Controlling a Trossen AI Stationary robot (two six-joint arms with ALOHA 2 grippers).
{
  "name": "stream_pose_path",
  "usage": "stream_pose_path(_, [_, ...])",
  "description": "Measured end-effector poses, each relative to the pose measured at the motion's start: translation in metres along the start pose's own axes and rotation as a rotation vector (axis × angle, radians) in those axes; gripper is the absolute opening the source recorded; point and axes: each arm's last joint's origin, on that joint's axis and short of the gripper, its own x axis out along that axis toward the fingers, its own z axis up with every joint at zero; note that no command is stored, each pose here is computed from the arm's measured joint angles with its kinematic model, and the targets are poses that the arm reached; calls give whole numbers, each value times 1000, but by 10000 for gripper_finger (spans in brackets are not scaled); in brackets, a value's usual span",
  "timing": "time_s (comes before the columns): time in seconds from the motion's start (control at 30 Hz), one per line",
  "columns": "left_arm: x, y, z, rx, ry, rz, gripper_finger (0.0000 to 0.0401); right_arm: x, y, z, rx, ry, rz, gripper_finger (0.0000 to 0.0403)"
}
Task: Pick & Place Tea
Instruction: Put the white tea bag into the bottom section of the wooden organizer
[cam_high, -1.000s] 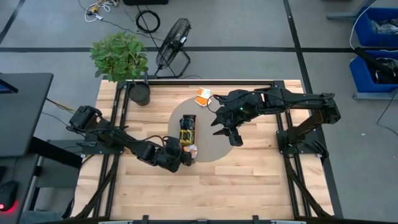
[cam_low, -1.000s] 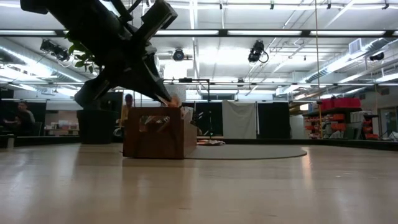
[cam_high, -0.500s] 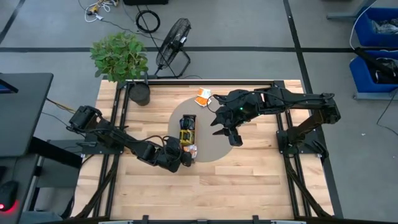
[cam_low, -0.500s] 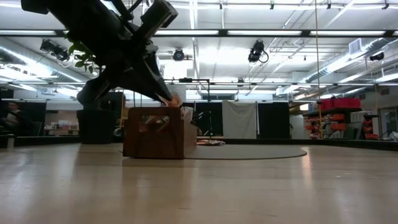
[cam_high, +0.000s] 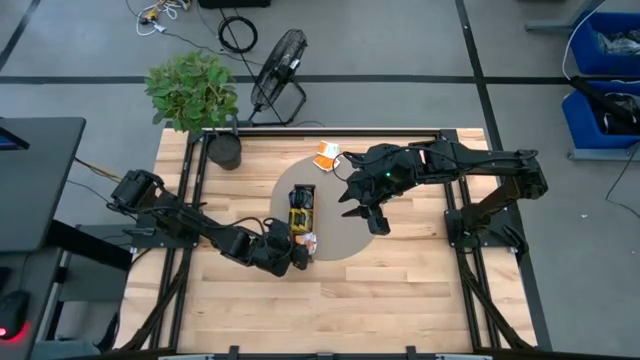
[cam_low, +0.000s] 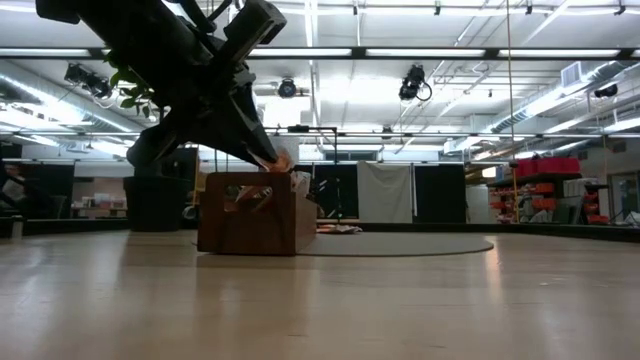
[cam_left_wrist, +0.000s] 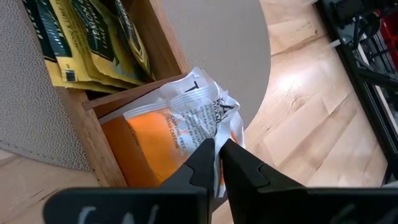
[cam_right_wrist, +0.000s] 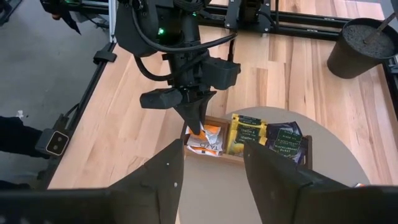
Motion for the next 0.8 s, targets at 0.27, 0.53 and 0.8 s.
stream_pose_path(0.27, [0,0,0,-1,0,-1,36,0,0,0,0,0,0,174])
stream_pose_path(0.53, [0,-1,0,-7,0,-11,100,0,0,0,0,0,0,174])
stream_pose_path(0.8, [0,-1,0,-6,0,-10,178,0,0,0,0,1,1,174])
